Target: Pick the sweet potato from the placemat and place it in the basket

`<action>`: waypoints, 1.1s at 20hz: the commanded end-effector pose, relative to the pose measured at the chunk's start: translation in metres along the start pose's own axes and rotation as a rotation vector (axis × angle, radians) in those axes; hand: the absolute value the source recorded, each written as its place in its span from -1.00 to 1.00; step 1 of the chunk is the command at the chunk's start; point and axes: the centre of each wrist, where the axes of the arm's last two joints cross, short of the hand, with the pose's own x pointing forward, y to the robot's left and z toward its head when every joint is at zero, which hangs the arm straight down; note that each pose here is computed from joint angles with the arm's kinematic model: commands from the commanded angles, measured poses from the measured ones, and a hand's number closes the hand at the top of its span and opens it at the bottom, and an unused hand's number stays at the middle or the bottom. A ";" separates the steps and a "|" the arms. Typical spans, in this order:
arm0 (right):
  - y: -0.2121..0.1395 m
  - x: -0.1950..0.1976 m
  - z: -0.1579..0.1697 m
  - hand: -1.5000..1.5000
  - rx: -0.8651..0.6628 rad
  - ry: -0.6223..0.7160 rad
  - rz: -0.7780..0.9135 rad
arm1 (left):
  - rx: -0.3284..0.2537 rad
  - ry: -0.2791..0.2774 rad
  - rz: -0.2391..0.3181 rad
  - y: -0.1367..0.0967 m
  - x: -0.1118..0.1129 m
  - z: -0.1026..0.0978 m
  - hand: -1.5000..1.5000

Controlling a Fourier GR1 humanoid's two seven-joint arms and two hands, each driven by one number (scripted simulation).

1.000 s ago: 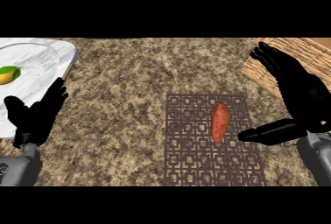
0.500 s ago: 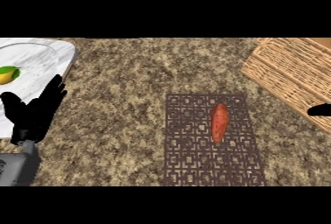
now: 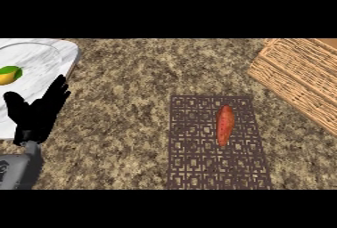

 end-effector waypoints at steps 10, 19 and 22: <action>0.048 -0.083 0.041 -1.00 -0.073 -0.124 -0.190 | -0.004 0.008 0.015 -0.002 -0.014 0.005 0.00; 0.136 -0.095 -0.017 -1.00 -0.126 -0.155 -0.202 | -0.012 0.014 0.000 -0.012 0.007 -0.004 0.00; 0.166 -0.121 -0.033 -1.00 -0.152 -0.182 -0.240 | -0.008 0.010 0.016 0.003 0.000 -0.008 0.00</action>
